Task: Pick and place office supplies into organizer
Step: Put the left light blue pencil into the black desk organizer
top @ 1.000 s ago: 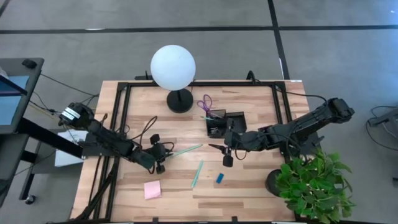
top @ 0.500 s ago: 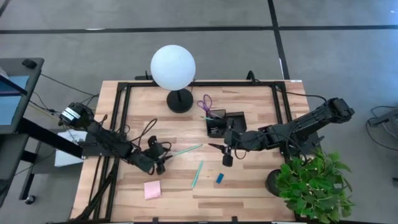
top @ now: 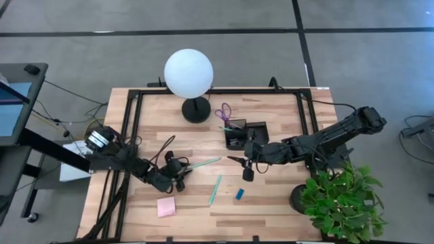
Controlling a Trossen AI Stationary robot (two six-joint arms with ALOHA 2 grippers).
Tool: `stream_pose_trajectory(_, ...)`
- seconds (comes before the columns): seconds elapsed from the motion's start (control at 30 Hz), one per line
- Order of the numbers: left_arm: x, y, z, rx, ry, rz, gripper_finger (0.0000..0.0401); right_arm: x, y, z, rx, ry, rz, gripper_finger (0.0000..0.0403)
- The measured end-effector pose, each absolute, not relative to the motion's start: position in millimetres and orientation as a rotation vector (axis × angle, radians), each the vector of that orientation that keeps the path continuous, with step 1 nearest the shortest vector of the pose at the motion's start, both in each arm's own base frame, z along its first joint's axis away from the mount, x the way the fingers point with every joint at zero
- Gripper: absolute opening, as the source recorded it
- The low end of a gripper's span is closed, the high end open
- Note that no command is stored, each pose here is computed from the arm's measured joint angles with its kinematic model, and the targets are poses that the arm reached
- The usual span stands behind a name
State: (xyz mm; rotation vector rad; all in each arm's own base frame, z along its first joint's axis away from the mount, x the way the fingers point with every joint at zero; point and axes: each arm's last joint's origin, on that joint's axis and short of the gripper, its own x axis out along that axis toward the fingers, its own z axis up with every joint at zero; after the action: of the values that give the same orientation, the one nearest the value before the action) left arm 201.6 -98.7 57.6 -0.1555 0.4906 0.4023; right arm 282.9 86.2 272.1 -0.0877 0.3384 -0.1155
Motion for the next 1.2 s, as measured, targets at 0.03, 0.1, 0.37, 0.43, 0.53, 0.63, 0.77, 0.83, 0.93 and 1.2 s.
stream_pose_trajectory(0.03,201.6,-98.6,55.0,-0.158,0.488,0.414,0.0143,282.9,86.2,272.1,-0.088,0.338,-0.115,0.0131)
stream_pose_trajectory(0.1,201.6,-98.3,50.3,-0.165,0.48,0.434,0.0143,282.9,86.2,272.1,-0.088,0.338,-0.115,0.0131)
stream_pose_trajectory(0.37,202.7,-98.4,45.5,-0.128,0.475,0.42,0.0143,282.8,86.2,272.0,-0.088,0.339,-0.115,0.0131)
stream_pose_trajectory(0.43,202.5,-98.2,45.2,-0.131,0.477,0.424,0.0143,282.8,86.2,272.0,-0.088,0.339,-0.115,0.0131)
stream_pose_trajectory(0.53,202.4,-98.1,45.0,-0.143,0.474,0.429,0.0143,282.8,86.2,272.0,-0.088,0.339,-0.115,0.0131)
stream_pose_trajectory(0.63,202.5,-98.1,45.0,-0.146,0.471,0.428,0.0143,282.8,86.2,272.0,-0.088,0.339,-0.115,0.0131)
stream_pose_trajectory(0.77,202.4,-98.0,44.9,-0.147,0.472,0.43,0.0143,282.8,86.2,272.0,-0.088,0.339,-0.115,0.0131)
stream_pose_trajectory(0.83,202.3,-97.9,44.8,-0.149,0.471,0.433,0.0143,282.8,86.2,272.0,-0.088,0.339,-0.115,0.0131)
stream_pose_trajectory(0.93,202.3,-97.8,44.9,-0.178,0.463,0.444,0.0143,282.8,86.2,272.0,-0.088,0.339,-0.115,0.0131)
stream_pose_trajectory(1.2,202.1,-97.2,41.5,-0.172,0.452,0.468,0.0139,282.8,86.2,271.8,-0.09,0.341,-0.115,0.0131)
